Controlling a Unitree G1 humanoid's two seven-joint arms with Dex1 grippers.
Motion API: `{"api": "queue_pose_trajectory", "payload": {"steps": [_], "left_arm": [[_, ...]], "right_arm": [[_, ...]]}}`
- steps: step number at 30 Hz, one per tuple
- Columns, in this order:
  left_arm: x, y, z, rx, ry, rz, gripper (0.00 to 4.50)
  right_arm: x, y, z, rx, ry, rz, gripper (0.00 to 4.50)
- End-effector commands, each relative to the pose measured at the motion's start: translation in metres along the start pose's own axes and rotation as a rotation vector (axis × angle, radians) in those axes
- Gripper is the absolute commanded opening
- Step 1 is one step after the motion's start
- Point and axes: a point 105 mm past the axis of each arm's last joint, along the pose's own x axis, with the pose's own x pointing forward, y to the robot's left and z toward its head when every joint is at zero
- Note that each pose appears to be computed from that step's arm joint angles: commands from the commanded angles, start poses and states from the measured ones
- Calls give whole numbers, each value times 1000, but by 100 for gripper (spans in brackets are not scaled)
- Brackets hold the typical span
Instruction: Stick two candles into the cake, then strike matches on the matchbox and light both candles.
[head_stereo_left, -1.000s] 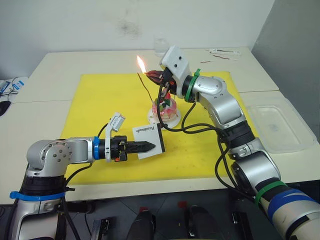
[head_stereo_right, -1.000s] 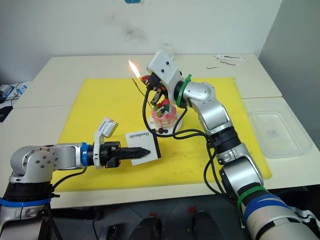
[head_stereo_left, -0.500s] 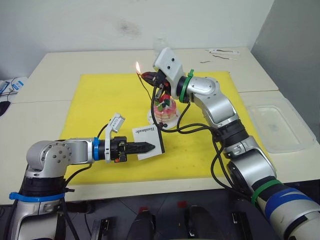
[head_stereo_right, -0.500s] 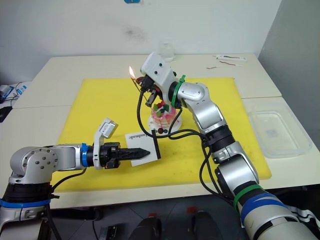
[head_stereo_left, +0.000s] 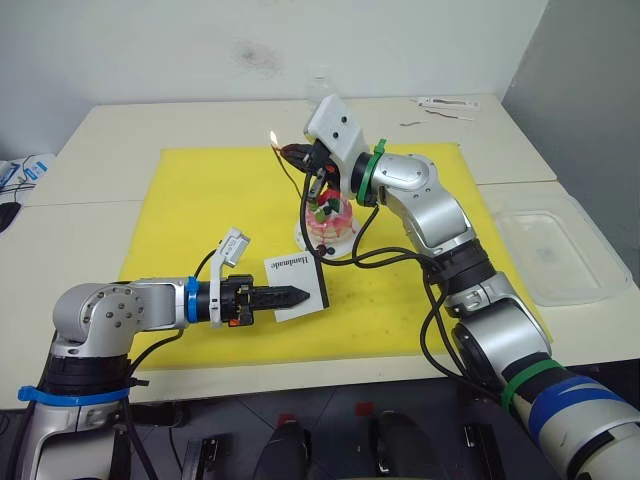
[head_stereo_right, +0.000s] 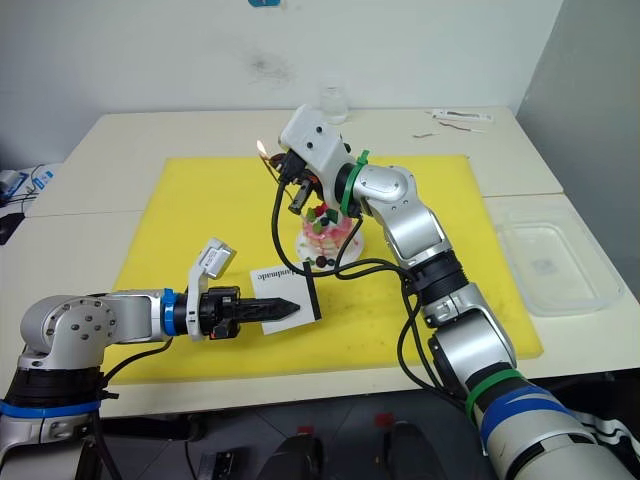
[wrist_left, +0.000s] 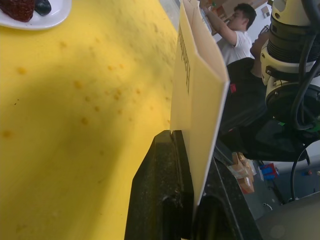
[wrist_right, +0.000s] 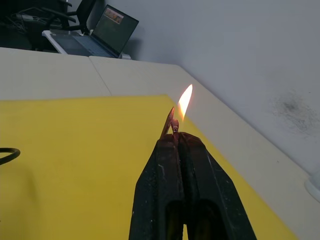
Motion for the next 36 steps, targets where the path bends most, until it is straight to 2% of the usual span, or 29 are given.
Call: {"api": "queue_pose_trajectory", "payload": {"steps": [1,11,36], "left_arm": [[-1,-7,6,51,-2,-13,0],[0,-5,7,54,-4,-8,0],[-1,-4,7,57,-6,-1,0]], "right_arm": [[1,-7,27,-48,-74,-22,4],[4,-8,31,-52,-88,-26,4],[4,-2,23,-42,-61,-1,4]]}}
